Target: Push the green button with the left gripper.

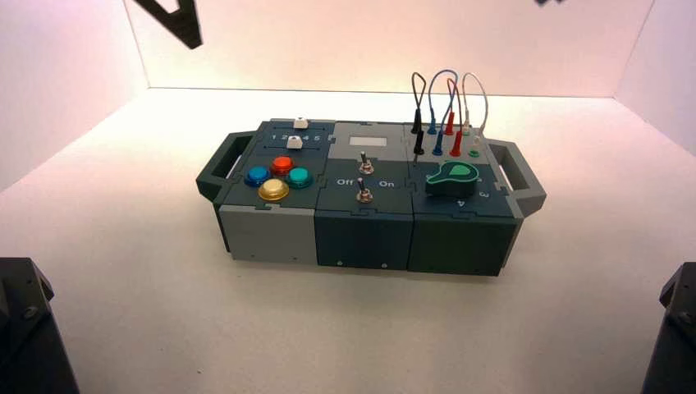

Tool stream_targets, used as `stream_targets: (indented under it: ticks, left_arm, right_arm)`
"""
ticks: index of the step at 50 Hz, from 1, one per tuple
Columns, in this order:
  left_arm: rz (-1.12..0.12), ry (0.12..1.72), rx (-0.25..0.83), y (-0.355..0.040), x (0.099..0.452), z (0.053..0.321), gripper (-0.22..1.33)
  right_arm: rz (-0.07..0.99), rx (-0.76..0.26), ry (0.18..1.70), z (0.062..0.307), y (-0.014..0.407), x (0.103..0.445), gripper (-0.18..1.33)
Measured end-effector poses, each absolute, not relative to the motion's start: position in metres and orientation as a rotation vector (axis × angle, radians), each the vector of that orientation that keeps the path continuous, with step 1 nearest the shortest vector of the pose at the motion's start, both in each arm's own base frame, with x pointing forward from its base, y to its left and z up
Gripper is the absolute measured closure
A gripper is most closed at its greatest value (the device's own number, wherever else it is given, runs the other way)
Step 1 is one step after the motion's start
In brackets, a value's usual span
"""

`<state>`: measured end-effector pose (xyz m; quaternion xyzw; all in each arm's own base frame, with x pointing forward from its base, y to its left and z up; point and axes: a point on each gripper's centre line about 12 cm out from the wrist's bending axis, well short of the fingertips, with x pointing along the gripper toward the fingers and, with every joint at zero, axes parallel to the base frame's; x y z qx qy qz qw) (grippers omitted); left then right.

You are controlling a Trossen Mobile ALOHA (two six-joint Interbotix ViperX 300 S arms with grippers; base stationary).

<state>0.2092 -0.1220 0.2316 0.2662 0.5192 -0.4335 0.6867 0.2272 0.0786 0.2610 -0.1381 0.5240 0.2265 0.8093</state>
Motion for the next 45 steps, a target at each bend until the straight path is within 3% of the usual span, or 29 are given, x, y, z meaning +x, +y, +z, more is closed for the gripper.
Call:
stream_targets:
  ticks: [13,45]
  left_arm:
    - [-0.959,1.086,0.644,-0.132,0.215,0.230,1.28]
    - [-1.020,1.056,0.682,-0.163,0.211,0.199,1.28]
  right_arm:
    - [0.562,-0.316,1.187,0.244,0.084,0.217,0.32]
    - [0.735,-0.236,1.204,0.244,0.102,0.202,0.32]
